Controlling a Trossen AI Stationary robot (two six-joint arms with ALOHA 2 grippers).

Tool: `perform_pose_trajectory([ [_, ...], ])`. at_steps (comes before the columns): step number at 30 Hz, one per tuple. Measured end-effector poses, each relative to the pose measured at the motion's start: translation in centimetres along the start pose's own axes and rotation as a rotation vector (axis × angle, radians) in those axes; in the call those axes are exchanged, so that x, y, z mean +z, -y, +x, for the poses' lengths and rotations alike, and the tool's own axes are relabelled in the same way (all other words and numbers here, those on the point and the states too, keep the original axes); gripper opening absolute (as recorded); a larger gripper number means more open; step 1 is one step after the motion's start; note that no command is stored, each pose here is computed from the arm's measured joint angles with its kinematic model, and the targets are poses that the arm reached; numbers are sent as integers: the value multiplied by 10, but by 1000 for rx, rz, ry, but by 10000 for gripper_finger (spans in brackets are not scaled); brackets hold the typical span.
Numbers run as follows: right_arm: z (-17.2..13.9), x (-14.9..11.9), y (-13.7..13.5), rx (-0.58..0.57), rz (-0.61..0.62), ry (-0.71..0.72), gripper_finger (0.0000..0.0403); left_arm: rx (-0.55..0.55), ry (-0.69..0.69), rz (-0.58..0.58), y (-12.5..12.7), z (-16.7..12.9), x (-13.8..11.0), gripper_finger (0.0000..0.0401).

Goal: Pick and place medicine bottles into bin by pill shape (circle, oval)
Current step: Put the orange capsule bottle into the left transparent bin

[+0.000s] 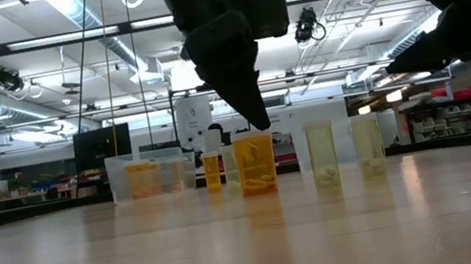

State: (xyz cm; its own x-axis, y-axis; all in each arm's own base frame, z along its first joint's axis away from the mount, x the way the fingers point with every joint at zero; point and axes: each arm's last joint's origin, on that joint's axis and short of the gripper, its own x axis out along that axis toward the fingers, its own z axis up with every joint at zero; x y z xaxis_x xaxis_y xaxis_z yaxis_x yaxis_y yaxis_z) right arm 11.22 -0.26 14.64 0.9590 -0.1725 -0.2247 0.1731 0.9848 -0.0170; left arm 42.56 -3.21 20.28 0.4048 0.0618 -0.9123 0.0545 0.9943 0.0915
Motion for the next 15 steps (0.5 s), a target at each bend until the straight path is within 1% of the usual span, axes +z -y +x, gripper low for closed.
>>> perform_pose_trajectory([
  [9,0,0,0,0,0,0,216,2,-5,0,0,1,-1,353],
  [15,0,0,0,0,0,0,216,35,-57,5,0,12,-14,353],
])
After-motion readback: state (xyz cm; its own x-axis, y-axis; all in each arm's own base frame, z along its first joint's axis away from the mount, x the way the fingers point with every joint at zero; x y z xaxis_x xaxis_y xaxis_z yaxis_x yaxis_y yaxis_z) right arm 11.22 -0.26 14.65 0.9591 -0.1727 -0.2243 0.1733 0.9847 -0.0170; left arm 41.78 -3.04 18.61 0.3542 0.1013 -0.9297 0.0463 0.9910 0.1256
